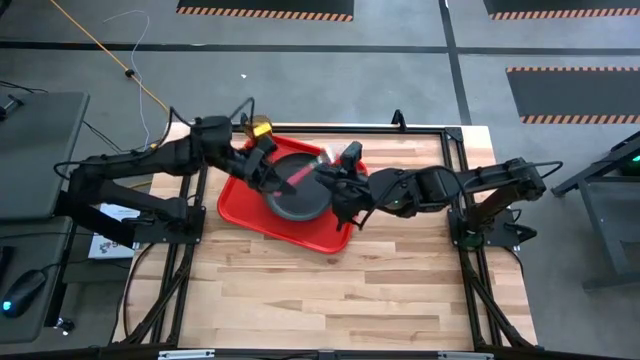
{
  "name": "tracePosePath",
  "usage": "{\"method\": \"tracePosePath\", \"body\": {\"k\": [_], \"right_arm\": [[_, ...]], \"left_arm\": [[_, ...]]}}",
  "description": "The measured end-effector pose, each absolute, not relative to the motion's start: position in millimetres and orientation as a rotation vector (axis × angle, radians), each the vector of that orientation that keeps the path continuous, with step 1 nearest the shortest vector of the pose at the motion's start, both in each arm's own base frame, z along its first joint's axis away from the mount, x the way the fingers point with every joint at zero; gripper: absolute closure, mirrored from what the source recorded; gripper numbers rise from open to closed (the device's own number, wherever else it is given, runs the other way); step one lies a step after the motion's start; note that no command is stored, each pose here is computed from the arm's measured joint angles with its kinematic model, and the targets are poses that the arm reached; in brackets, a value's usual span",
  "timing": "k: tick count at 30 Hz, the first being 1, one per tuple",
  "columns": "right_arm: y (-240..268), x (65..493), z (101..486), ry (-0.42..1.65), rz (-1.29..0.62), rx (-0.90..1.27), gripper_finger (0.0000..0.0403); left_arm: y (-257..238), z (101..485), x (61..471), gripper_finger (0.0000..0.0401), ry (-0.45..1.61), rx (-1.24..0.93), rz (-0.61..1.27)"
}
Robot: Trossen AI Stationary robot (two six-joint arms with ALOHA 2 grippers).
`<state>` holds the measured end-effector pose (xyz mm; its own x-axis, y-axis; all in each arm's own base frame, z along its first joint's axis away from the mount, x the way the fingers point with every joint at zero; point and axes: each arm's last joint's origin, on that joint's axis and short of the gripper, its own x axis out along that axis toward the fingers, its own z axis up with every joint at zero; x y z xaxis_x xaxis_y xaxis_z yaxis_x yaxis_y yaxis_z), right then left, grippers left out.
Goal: Pick and place plate/cup/fork/spoon on tray
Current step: Put the pink fork on the red serving tray
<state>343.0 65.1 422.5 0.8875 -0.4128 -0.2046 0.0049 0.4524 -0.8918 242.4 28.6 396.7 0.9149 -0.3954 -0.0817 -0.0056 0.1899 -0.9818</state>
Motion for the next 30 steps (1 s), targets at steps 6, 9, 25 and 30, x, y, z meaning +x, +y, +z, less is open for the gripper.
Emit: {"method": "tracePosePath", "body": {"k": [6,9,25,30], "right_arm": [[66.0,340.6,424.7,0.412,-0.278,-1.050,0.0237],[65.7,337.6,427.5,0.395,-0.291,-0.985,0.0218],[-4.9,279.9,431.3,0.532,-0.289,-0.142,0.0212],[-17.1,280.1,402.8,0.550,-0.262,-0.027,0.0212]], "left_arm": [[45.2,404.0,227.0,0.0384,0.266,-1.317,-0.220],[52.5,406.6,215.2,0.0385,0.224,-1.275,-0.157],[51.6,427.4,135.5,0.0385,-0.087,-0.728,0.321],[44.8,407.0,127.1,0.0385,-0.131,-0.704,0.350]]}}
